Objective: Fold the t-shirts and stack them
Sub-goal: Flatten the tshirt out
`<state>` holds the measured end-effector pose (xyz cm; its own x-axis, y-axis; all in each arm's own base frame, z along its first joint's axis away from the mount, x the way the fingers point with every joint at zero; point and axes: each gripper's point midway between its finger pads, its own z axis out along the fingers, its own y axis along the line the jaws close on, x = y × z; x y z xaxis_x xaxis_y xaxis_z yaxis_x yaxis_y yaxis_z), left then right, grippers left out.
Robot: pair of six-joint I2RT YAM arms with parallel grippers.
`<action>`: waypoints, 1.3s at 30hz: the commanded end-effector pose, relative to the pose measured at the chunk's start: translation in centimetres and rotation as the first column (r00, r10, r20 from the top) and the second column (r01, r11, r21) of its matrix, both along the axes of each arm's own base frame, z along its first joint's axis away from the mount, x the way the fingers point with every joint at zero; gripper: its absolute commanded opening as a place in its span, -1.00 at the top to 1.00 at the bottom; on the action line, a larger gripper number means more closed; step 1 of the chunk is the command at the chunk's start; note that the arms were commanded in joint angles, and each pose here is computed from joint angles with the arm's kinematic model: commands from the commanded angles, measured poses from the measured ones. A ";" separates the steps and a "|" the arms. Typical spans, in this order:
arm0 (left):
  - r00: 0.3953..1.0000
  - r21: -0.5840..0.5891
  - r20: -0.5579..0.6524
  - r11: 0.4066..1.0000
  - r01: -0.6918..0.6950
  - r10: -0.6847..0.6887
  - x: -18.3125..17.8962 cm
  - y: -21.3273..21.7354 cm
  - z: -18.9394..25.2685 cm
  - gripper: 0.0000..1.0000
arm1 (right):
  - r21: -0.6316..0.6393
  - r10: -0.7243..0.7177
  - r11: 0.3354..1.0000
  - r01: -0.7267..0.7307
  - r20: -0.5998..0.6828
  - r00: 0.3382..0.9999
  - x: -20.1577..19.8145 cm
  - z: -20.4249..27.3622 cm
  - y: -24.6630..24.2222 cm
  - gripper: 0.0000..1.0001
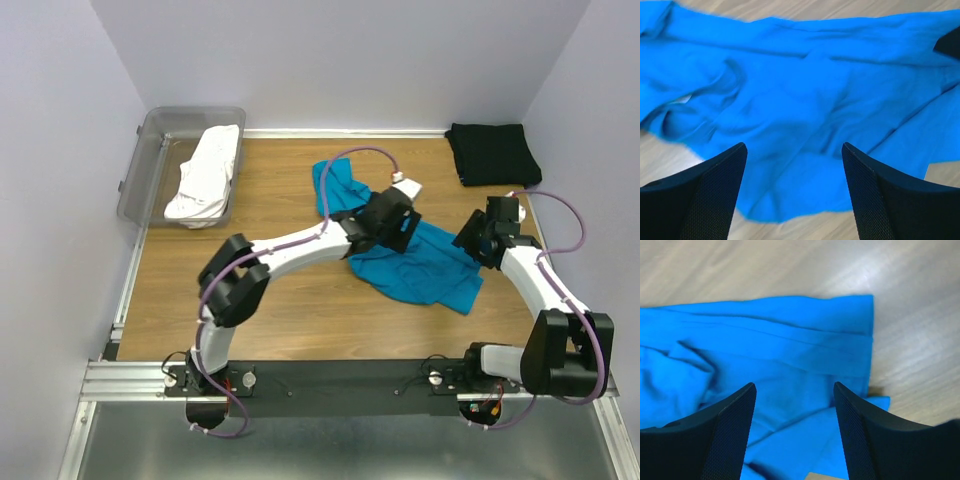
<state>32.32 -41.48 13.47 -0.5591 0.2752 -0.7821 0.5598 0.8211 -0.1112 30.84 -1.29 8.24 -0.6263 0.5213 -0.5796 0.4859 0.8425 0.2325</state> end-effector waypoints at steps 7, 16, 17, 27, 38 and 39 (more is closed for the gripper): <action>0.986 0.153 0.045 0.977 0.151 -0.159 1.5 -6.1 -2.6 -0.58 | 0.132 -0.056 0.989 0.062 -0.049 0.997 -2.4 -1.8 1.0 -0.43; 0.983 0.144 0.000 0.973 0.180 -0.182 1.8 -7.9 -6.1 -0.55 | 0.130 -0.040 0.990 0.045 -0.040 0.998 -2.6 -1.7 1.1 -0.43; 0.984 0.139 0.001 0.974 0.176 -0.178 2.0 -8.1 -6.1 -0.54 | 0.129 -0.036 0.991 0.041 -0.040 0.999 -2.7 -1.7 1.1 -0.43; 0.986 0.108 -0.049 0.980 0.166 -0.161 3.1 -8.5 -8.3 -0.14 | 0.121 -0.034 0.992 0.038 -0.040 0.999 -3.3 -1.9 1.1 -0.44; 0.999 -0.043 0.036 0.999 -0.026 0.027 5.4 -0.4 3.1 0.96 | 0.105 -0.059 0.992 0.071 -0.107 0.993 -3.6 -4.3 0.6 -0.45; 0.998 -0.058 0.045 0.997 -0.047 0.049 5.4 0.6 4.2 0.96 | 0.107 -0.062 0.992 0.073 -0.102 0.993 -3.3 -4.3 0.6 -0.45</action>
<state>36.01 -43.49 7.41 -0.5950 0.3921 -0.7016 0.5976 0.7996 -0.0598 27.85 -0.19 5.22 -0.6421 0.6064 -0.4689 0.5335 0.7928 0.2948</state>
